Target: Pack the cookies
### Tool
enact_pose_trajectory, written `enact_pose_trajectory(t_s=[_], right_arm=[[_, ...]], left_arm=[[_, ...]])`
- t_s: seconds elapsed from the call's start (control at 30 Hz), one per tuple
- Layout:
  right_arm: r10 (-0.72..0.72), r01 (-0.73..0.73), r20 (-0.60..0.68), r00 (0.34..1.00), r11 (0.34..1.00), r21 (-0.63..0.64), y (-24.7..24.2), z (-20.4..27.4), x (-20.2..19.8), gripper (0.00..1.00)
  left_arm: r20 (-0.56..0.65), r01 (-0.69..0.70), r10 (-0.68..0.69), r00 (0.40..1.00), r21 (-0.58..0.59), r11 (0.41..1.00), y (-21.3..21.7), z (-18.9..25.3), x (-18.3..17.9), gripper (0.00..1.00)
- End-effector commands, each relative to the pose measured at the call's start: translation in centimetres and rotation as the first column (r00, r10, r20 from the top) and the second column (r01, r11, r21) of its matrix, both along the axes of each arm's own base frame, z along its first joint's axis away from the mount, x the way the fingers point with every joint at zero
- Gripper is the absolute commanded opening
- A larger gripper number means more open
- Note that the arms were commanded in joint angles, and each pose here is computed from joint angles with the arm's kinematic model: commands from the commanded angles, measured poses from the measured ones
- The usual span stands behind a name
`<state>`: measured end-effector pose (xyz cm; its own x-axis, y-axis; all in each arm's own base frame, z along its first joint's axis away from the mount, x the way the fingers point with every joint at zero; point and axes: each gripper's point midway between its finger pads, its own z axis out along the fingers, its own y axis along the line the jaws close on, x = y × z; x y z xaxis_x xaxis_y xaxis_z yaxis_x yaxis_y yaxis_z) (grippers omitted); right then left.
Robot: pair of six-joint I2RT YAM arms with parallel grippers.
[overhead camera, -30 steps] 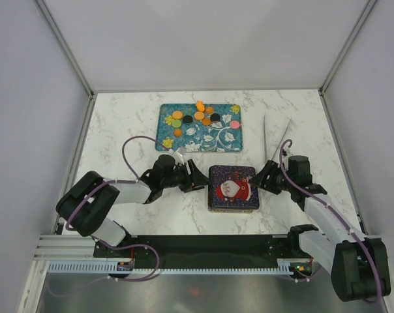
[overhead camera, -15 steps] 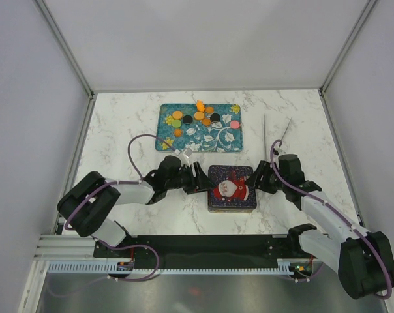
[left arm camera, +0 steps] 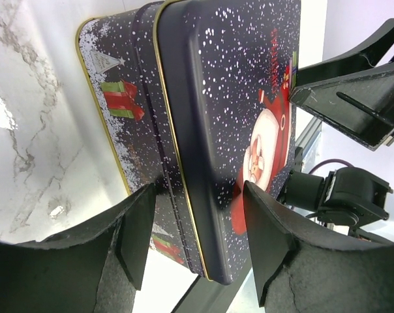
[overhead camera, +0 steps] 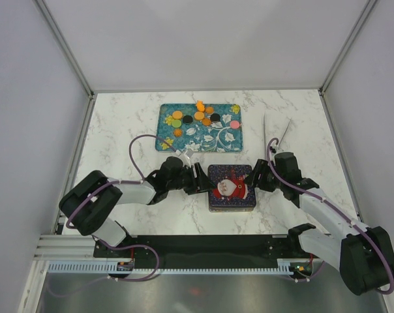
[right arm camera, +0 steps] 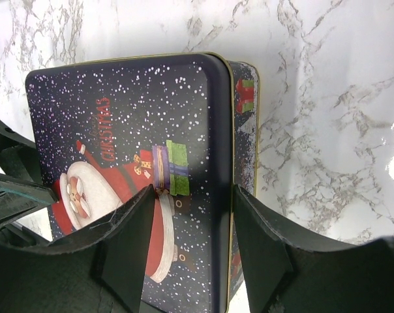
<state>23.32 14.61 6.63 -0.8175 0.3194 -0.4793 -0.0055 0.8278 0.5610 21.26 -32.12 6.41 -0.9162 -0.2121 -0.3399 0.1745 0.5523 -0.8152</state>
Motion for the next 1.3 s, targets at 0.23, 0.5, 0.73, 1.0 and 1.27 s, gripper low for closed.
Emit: enact_pose_trajectory(t_s=[0.23,0.5,0.73,1.0,1.27], right_arm=[[0.021,-0.020,0.038,0.999,1.000,-0.015,0.8,1.1,0.8,0.59],[0.024,-0.023,0.033,0.999,0.999,-0.031,0.9,0.8,0.8,0.59],[0.035,-0.034,0.027,0.999,0.998,-0.045,1.1,0.5,0.8,0.60],[0.039,-0.037,0.028,0.999,0.997,-0.062,1.2,0.4,0.7,0.60],[0.058,-0.056,0.027,0.998,0.994,-0.089,1.6,0.0,0.3,0.62]], left_arm=[[0.058,0.013,-0.012,0.998,-0.010,1.000,-1.2,0.8,0.5,0.62],[0.049,0.014,-0.014,0.999,-0.009,1.000,-1.2,0.5,0.3,0.61],[0.039,0.013,-0.013,0.999,-0.001,1.000,-1.2,0.1,0.1,0.59],[0.026,0.023,-0.023,0.999,0.003,1.000,-1.6,-0.4,-0.4,0.57],[0.000,0.007,-0.007,1.000,0.023,1.000,-1.3,-1.5,-0.8,0.52]])
